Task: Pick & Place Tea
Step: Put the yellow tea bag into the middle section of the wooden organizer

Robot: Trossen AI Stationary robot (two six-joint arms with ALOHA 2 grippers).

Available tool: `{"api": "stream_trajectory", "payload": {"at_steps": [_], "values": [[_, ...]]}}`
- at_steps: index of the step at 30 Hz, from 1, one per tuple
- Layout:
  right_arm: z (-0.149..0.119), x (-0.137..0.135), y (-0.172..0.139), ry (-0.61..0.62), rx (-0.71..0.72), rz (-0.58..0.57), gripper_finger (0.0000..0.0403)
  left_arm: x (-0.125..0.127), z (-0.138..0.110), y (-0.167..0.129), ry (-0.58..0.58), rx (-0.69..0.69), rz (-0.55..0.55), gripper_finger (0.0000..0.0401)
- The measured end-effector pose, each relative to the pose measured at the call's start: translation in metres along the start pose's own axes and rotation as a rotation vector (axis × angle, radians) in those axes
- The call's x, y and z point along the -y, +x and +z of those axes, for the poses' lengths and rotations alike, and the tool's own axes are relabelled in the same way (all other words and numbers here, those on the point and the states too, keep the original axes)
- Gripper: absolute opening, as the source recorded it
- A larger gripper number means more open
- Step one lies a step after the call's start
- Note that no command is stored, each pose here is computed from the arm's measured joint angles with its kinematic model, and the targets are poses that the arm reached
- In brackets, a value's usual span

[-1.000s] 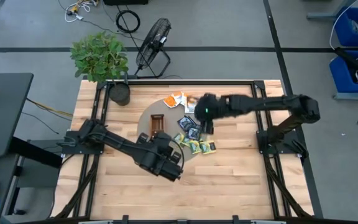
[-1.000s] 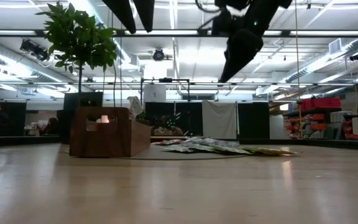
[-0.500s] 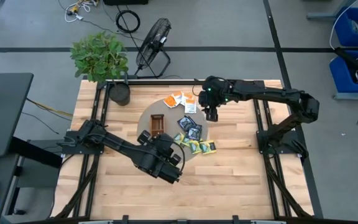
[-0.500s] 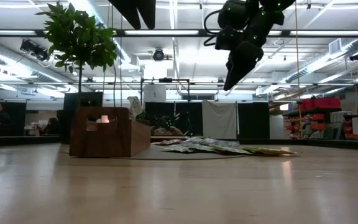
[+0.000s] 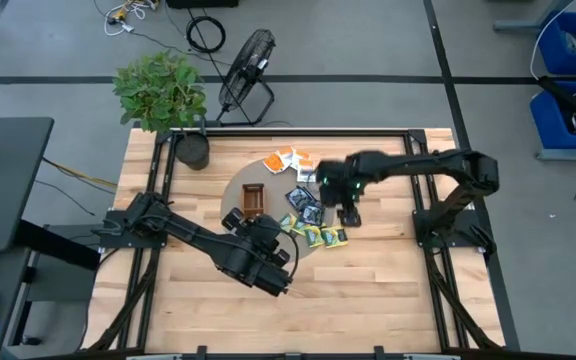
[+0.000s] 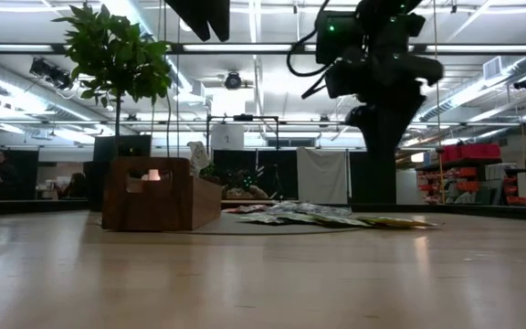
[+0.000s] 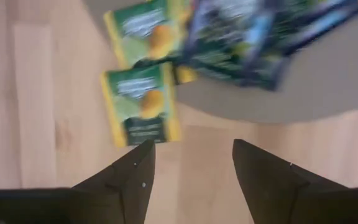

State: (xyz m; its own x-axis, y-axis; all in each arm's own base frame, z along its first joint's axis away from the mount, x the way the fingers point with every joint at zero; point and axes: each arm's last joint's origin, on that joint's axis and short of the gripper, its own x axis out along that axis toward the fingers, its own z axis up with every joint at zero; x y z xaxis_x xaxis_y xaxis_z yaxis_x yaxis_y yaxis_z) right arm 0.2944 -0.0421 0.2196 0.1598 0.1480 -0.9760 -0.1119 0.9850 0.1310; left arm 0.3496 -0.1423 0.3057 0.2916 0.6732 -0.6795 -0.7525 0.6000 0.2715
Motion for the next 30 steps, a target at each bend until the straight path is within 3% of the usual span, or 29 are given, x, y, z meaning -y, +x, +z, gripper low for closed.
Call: {"api": "stream_trajectory", "payload": {"at_steps": [3,7,13,22,30], "values": [[-0.007,-0.018,0.022,-0.051,-0.049,0.001,0.0224,0.0,0.0,0.0,0.002,0.003,0.002,0.0163],[-0.024,-0.034,0.051,-0.06,-0.108,-0.085,0.0224,0.0,0.0,0.0,0.005,0.004,0.002,0.0163],[-0.034,-0.046,0.079,-0.088,-0.033,-0.135,0.0224,0.0,0.001,0.001,0.007,0.006,0.005,0.0163],[-0.036,-0.053,0.085,-0.118,-0.013,-0.121,0.0224,-0.001,0.004,0.004,-0.013,0.003,0.013,0.0163],[-0.03,-0.055,0.085,-0.125,0.058,-0.033,0.0224,-0.002,0.005,0.006,-0.017,0.002,0.017,0.0163]]}}
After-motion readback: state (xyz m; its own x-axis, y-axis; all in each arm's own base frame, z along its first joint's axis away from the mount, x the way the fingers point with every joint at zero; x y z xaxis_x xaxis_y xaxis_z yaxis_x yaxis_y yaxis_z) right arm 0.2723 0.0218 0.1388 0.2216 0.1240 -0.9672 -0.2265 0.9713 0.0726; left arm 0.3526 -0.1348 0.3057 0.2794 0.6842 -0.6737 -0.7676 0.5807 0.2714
